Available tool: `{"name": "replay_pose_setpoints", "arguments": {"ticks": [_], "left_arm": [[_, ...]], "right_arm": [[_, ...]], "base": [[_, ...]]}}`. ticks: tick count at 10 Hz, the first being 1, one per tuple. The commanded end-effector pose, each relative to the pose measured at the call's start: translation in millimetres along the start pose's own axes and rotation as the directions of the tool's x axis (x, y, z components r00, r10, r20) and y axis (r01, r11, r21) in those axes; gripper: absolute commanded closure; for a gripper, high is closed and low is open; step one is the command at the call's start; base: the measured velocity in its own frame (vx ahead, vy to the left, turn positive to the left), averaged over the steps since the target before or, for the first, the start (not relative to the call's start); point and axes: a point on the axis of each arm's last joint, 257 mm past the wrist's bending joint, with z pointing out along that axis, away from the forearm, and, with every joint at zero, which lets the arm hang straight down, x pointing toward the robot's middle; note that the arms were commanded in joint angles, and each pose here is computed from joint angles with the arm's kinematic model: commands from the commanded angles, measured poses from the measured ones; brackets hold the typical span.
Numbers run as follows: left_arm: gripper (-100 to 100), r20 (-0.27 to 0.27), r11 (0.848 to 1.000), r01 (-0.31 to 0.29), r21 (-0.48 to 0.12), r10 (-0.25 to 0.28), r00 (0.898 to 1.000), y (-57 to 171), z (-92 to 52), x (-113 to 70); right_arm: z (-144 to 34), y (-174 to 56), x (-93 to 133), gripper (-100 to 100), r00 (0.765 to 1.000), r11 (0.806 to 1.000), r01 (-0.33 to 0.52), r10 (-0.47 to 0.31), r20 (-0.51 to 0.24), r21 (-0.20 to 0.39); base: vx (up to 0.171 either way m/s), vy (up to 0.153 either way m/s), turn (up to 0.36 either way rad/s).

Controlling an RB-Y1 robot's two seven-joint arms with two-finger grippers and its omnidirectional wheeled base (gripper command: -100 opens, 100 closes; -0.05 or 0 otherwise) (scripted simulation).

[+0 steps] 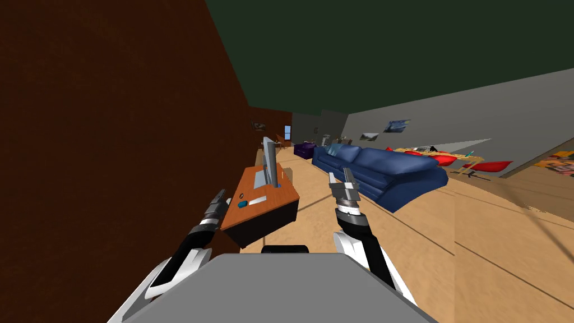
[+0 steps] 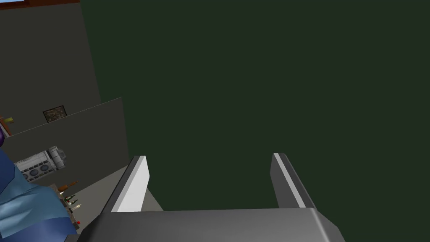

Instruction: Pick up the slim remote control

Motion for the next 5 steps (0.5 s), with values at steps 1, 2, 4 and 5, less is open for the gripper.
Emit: {"name": "replay_pose_setpoints", "arguments": {"ticks": [1, 2, 4, 5], "left_arm": [[-100, 0.011, 0.999, 0.012, -0.037, -0.012, 1.0, 10, 0.7, -9.1], [-100, 0.034, 0.994, 0.037, -0.102, -0.034, 0.999, 33, -2.2, -25.0], [-100, 0.066, 0.982, 0.065, -0.178, -0.054, 0.996, 59, -7.0, -42.3], [-100, 0.067, 0.981, 0.066, -0.181, -0.054, 0.996, 60, -7.1, -42.4]], "right_arm": [[0.0, 0, 0, 0, 1.0, 1.0, 0.0, 0.0, 0.0, 0.0], [0.0, 0, 0, 0, 1.0, 1.0, 0.0, 0.0, 0.0, 0.0], [-0.1, 0, 0, 0, 1.0, 1.0, 0.0, 0.0, 0.0, 0.0], [0.0, 0, 0, 0, 1.0, 1.0, 0.0, 0.0, 0.0, 0.0]], "base": [[-0.02, -0.007, -0.177], [-0.022, -0.013, -0.339], [-0.023, -0.006, -0.207], [-0.021, -0.001, -0.155]]}}
